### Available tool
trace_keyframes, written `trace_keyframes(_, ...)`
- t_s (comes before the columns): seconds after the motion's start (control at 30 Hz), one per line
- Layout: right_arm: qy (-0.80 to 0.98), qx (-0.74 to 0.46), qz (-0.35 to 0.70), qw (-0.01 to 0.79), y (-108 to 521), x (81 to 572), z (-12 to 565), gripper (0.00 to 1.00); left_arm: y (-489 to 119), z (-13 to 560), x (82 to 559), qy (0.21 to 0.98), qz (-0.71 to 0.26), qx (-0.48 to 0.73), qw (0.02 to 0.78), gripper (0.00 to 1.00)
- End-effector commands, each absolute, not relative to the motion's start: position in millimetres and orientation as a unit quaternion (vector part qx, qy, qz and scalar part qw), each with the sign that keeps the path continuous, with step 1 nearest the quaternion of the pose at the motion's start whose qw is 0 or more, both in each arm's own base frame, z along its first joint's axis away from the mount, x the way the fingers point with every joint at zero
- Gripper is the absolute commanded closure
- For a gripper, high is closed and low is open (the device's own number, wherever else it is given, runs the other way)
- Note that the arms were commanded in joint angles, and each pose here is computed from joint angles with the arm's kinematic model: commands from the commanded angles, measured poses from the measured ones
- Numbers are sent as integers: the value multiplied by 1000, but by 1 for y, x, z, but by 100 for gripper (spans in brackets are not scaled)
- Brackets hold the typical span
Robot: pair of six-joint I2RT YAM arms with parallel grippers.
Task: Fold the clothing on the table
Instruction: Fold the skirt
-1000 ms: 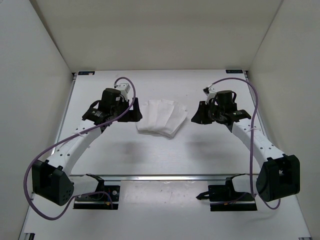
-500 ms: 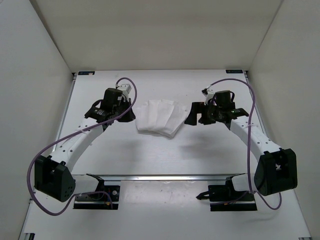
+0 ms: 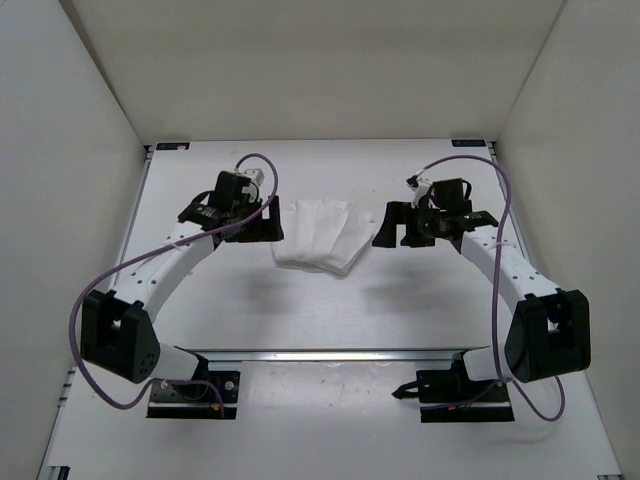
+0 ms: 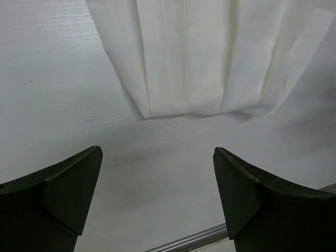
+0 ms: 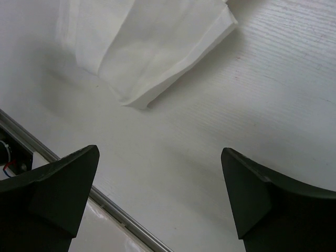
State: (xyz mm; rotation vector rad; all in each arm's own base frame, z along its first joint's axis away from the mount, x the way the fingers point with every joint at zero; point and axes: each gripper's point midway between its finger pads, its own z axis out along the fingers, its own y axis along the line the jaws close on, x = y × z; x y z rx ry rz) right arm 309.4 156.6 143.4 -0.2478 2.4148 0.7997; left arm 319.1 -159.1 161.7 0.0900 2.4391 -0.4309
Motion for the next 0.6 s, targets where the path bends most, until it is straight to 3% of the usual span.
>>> trace_keyframes(0.0,887,-116,304,329,165,319,169,1,-151,155,319,948,-119,32,293,1)
trace_keyframes(0.13,900,-114,265,328,168,321,164,0,-152,132,315,966,-92,41,237,1)
trace_keyframes(0.57,923,-55,231,304,128,327,140,1,-138,135,312,965,-62,62,249,1)
